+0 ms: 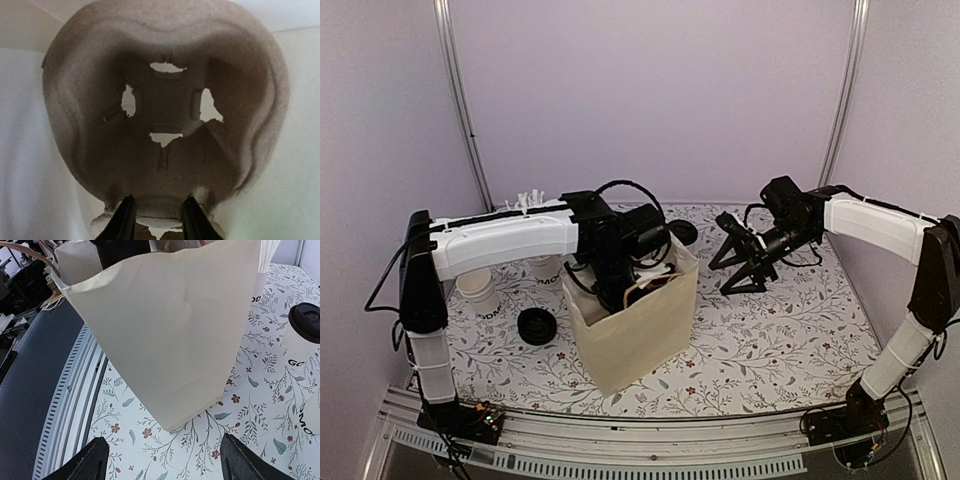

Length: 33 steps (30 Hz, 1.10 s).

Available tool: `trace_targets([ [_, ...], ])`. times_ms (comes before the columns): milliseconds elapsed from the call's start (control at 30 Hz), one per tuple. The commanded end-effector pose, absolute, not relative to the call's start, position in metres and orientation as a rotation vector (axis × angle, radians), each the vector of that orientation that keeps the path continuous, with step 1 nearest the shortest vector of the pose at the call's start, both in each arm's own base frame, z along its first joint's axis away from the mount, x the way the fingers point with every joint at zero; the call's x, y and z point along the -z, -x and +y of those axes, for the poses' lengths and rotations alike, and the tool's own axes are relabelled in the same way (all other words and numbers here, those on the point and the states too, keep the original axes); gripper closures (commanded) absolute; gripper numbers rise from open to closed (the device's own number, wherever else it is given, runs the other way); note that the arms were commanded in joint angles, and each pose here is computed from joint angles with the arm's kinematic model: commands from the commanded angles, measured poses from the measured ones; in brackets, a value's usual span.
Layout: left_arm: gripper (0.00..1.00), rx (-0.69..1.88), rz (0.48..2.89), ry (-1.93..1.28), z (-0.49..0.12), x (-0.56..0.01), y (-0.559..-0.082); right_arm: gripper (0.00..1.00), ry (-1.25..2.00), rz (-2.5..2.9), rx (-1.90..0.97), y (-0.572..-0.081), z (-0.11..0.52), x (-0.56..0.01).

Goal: Pack the takeout coffee

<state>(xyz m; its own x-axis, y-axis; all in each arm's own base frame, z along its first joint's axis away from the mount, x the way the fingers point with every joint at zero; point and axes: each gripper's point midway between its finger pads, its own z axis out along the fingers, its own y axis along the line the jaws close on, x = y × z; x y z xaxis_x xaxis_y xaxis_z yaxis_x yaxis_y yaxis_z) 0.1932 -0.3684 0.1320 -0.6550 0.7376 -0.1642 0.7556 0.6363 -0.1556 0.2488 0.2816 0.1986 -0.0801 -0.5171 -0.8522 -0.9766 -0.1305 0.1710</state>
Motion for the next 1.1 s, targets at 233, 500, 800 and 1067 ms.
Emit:
trace_targets([
  [233, 0.84, 0.228, 2.809, -1.289, -0.369, -0.086, -0.190, 0.20, 1.663, 1.594, -1.157, -0.243, 0.282, -0.202],
  [500, 0.77, 0.228, 2.778, -1.285, -0.373, -0.083, -0.194, 0.20, 1.667, 1.607, -1.162, -0.242, 0.282, -0.198],
  [800, 0.49, 0.394, 2.671, -1.236, -0.387, -0.137, -0.192, 0.19, 1.664, 1.611, -1.184, -0.239, 0.282, -0.204],
  [1067, 0.47, 0.567, 2.581, -1.235, -0.399, -0.185, -0.185, 0.17, 1.674, 1.602, -1.156, -0.229, 0.276, -0.228],
])
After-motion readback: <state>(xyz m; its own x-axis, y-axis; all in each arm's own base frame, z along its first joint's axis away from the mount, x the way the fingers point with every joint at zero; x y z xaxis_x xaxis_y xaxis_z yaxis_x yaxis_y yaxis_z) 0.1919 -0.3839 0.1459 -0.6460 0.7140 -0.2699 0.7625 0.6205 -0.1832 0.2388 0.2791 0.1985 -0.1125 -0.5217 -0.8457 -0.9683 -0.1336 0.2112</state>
